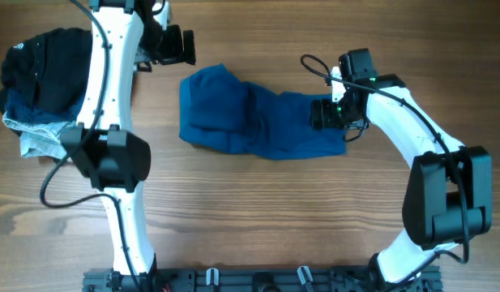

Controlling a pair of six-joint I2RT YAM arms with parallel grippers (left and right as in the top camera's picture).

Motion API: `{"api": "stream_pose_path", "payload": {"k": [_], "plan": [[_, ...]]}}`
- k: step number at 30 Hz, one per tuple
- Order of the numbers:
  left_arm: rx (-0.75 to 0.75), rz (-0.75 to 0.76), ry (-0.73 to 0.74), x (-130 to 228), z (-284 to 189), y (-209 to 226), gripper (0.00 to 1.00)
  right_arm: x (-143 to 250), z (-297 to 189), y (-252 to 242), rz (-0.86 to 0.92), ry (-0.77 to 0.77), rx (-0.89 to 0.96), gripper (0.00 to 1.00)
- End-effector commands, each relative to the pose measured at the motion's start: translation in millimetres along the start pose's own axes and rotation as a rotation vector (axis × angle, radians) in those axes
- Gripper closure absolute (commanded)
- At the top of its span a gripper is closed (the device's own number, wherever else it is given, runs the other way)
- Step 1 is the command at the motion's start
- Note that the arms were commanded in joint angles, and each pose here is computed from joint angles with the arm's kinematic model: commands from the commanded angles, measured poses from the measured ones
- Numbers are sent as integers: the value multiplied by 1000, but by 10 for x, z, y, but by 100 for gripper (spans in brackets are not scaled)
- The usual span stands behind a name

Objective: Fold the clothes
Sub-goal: 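Grasp the strip's left end with the left gripper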

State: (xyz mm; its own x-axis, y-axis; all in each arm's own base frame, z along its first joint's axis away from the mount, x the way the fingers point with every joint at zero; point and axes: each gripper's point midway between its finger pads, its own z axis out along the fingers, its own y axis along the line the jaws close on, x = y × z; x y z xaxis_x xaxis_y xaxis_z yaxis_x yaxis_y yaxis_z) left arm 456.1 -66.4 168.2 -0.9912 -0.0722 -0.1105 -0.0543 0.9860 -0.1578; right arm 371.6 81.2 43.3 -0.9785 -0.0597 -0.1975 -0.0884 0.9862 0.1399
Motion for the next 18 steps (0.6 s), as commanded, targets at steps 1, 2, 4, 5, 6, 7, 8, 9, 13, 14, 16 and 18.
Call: {"api": "stream_pose_path", "payload": {"k": [1,2,4,5,6,7,8,9,13,14,16,18], "plan": [[176,82,139,117,430,13,0,-228,-201,34,-26,-47,-13,10],[224,91,154,143,481,26,0,-257,-263,40,-30,-60,-14,10],[312,103,166,170,552,31,0,-315,-384,48,-31,-90,-15,9],[375,104,160,164,581,41,0,-340,-446,48,-30,-108,-16,7],[422,99,153,152,630,45,0,-354,-492,45,-31,-121,-16,7],[455,83,146,139,697,71,0,-362,-531,44,-31,-130,-16,7],[476,72,143,140,768,89,0,-361,-550,47,-31,-134,-16,7],[488,66,144,150,832,99,0,-359,-568,45,-30,-136,-14,7],[493,74,178,295,1111,141,0,-338,-581,22,-28,-131,-1,7],[497,88,190,348,1160,148,1,-330,-580,22,-28,-127,-1,7],[500,98,195,399,1253,178,1,-318,-578,20,-27,-123,0,7],[503,139,184,430,1345,196,1,-311,-578,20,-26,-120,0,7]]}}
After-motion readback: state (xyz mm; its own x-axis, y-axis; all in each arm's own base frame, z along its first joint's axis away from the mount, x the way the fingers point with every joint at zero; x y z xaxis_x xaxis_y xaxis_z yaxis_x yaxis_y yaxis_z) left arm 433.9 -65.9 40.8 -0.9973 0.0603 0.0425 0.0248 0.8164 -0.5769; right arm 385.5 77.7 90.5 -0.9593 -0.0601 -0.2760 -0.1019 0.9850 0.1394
